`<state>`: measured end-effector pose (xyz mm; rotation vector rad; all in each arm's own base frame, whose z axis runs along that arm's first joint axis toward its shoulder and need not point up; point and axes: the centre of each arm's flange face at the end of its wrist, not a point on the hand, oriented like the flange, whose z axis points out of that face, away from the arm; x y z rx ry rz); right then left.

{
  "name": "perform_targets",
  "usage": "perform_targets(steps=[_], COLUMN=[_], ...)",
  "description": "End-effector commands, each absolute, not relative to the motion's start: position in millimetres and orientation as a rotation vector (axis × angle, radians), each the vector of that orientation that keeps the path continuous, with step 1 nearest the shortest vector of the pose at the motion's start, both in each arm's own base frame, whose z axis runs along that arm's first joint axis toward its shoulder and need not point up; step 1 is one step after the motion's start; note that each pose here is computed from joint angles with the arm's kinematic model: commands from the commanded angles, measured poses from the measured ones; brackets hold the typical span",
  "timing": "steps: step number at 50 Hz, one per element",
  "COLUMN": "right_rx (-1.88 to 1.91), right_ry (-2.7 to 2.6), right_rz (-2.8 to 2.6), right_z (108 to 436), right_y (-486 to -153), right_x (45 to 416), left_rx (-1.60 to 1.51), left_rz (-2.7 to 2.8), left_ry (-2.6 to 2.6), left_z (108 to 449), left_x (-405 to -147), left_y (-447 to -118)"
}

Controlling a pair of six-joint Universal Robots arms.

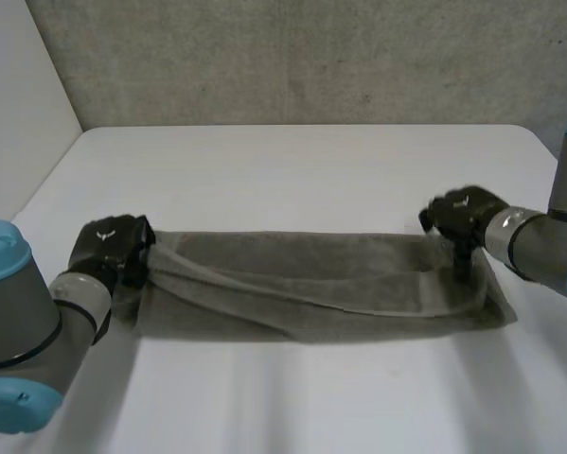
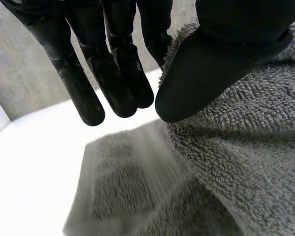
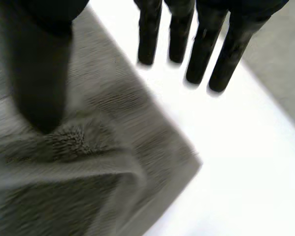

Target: Fold the towel.

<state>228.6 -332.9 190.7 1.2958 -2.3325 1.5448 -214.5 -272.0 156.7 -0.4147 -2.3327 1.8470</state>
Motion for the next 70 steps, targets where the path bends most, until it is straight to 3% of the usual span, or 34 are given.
perform_targets(steps=[1, 8, 17, 26, 35, 43, 50, 52, 57, 66, 68, 70], right_rx=[1.127, 1.136, 1.493, 1.533, 1.519, 1.377, 1.336, 1.353, 1.429, 1.451, 1.429, 1.328], right_ry=[-2.183, -2.153, -2.041, -1.986, -1.961, -1.878, -1.926, -2.014, -2.310, -2.330, -2.284, -2.136], right_rz=[1.803, 1.836, 1.784, 1.781, 1.787, 1.834, 1.841, 1.767, 1.465, 1.417, 1.484, 1.721], right_z=[222.2, 232.7, 194.6, 154.1, 134.0, 156.1, 220.4, 230.2, 236.1, 222.4, 226.8, 252.3], right_y=[-338.7, -304.9, -255.9, -271.1, -291.2, -306.6, -287.5, -282.2, -268.6, -301.0, -312.5, -335.4], right_x=[227.6, 218.6, 219.9, 224.6, 232.6, 228.9, 220.6, 216.8, 203.1, 209.0, 213.8, 230.1], left_rx=[-0.413, -0.410, -0.409, -0.412, -0.410, -0.410, -0.417, -0.453, -0.499, -0.565, -0.559, -0.544], left_rz=[1.923, 1.950, 1.944, 1.939, 1.933, 1.939, 1.982, 1.985, 1.958, 1.795, 1.818, 1.876], left_ry=[-2.269, -2.247, -2.254, -2.259, -2.266, -2.266, -2.221, -2.227, -2.269, -2.431, -2.415, -2.371], left_z=[164.1, 158.5, 156.3, 156.1, 155.2, 158.9, 185.7, 204.7, 212.7, 172.1, 170.8, 180.0], left_x=[-217.4, -218.7, -217.9, -217.2, -216.2, -215.3, -213.4, -211.4, -208.6, -209.6, -215.2, -218.8], left_y=[-281.2, -286.1, -285.1, -282.6, -279.6, -277.4, -268.4, -257.8, -248.6, -262.1, -282.8, -296.6])
